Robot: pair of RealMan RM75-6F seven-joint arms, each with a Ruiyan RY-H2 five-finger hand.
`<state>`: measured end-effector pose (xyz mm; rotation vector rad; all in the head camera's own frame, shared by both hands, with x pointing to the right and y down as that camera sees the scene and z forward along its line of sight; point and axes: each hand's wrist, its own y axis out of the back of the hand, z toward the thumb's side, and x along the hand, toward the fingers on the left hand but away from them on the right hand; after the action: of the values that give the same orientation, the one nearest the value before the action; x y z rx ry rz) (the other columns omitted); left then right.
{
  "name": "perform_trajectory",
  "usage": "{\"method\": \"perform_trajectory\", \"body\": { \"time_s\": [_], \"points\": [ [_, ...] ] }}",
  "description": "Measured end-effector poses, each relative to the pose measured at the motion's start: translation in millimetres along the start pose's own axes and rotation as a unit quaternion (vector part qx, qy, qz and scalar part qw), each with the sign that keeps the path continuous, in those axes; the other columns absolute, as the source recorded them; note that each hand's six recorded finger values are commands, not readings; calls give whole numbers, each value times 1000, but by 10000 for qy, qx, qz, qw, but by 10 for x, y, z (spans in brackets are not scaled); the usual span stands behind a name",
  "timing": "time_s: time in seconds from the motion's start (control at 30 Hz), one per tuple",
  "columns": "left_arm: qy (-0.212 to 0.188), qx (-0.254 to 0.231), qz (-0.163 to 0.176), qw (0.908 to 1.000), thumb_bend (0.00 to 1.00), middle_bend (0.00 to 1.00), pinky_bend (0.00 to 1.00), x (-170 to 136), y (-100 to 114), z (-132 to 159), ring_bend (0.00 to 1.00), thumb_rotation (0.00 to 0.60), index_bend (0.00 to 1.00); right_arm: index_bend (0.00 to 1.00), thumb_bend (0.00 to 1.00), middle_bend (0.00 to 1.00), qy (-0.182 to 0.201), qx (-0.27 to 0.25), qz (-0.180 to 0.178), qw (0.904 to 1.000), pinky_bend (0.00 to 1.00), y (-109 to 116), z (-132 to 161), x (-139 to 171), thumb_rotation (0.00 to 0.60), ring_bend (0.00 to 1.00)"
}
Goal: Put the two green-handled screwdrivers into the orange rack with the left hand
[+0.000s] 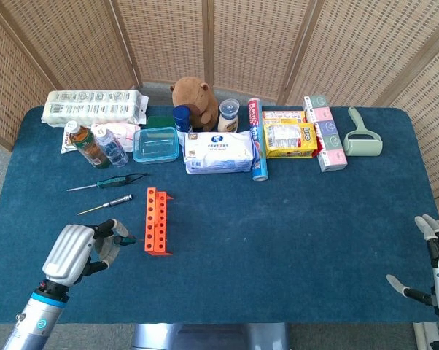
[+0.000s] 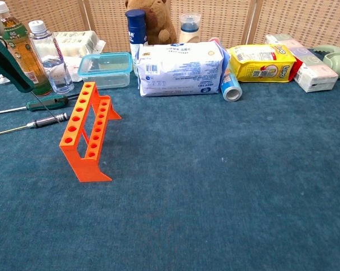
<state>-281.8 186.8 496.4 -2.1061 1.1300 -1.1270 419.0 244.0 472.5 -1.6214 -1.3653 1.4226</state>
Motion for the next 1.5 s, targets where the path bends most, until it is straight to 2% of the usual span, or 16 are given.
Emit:
{"method": "perform_trajectory", "body": {
  "time_s": [0.23,0.43,0.83,1.2,1.5],
  "points": [
    [-511,-106,-348,9980,392,780,857,23,-30,13,717,600,482,17,104,43,2,16,12,10000,5,-11,3,-3,600,0],
    [-883,21,-582,9944,392,780,856,34,-2,-59,717,600,483,16,104,43,-2,15,-3,10000,5,-6,0,-3,600,0],
    [-895,78,-607,9941,394,780,857,103,66,-284,717,600,483,16,104,43,-11,40,13,10000,5,-21,0,-4,600,0],
    [-978,-32,-630,9932,393,780,856,131,14,-259,717,600,483,16,104,43,-12,31,10,10000,5,-15,-1,1,600,0],
    [-884,-1,-670,9938,393,780,857,138,-24,-299,717,600,483,16,104,43,-21,20,1,10000,5,-3,-7,0,599,0]
  ]
}}
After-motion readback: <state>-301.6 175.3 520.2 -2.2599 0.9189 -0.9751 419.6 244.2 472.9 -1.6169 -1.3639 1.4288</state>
